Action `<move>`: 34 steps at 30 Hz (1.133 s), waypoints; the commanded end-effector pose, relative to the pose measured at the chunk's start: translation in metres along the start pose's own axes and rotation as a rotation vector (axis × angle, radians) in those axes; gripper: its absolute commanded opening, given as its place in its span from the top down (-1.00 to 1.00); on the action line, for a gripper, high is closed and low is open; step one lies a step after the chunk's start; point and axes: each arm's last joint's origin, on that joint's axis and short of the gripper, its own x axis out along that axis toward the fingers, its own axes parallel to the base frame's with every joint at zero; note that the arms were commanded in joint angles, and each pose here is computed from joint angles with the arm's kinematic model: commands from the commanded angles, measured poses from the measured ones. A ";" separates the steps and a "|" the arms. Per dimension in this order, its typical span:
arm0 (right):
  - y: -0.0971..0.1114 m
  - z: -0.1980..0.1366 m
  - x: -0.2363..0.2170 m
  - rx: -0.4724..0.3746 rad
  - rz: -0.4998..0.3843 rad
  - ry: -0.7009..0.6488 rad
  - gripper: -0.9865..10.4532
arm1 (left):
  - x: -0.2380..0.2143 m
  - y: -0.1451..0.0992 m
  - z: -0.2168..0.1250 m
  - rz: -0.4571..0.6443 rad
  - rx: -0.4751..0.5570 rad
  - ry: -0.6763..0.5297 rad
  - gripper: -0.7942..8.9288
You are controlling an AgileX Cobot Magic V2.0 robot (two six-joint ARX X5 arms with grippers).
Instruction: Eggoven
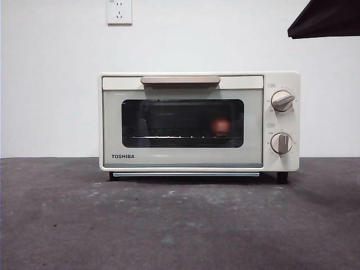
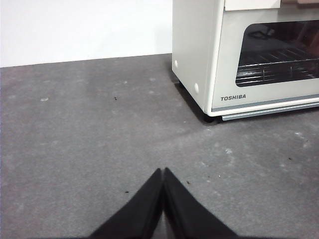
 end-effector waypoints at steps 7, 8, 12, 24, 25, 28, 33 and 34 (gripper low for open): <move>-0.011 0.010 -0.018 -0.143 -0.120 -0.098 0.82 | 0.002 0.000 -0.008 0.001 -0.015 0.018 0.82; -0.016 0.009 -0.022 -0.150 -0.138 -0.107 0.82 | 0.002 0.000 -0.008 0.001 -0.015 0.018 0.82; -0.033 -0.002 -0.037 -0.144 -0.253 -0.154 0.82 | 0.002 0.000 -0.008 0.001 -0.015 0.018 0.82; -0.064 -0.060 -0.066 -0.170 -0.549 -0.267 0.82 | 0.002 0.000 -0.008 0.001 -0.015 0.018 0.82; -0.065 -0.065 -0.066 -0.169 -0.552 -0.267 0.82 | 0.002 0.000 -0.008 0.001 -0.015 0.018 0.82; -0.068 -0.080 -0.064 -0.161 -0.552 -0.259 0.82 | 0.002 0.000 -0.008 0.001 -0.015 0.018 0.82; -0.070 -0.092 -0.064 -0.124 -0.557 -0.189 0.82 | 0.002 0.000 -0.008 0.001 -0.015 0.018 0.82; -0.070 -0.094 -0.064 -0.121 -0.558 -0.179 0.82 | 0.002 0.000 -0.008 0.001 -0.015 0.019 0.82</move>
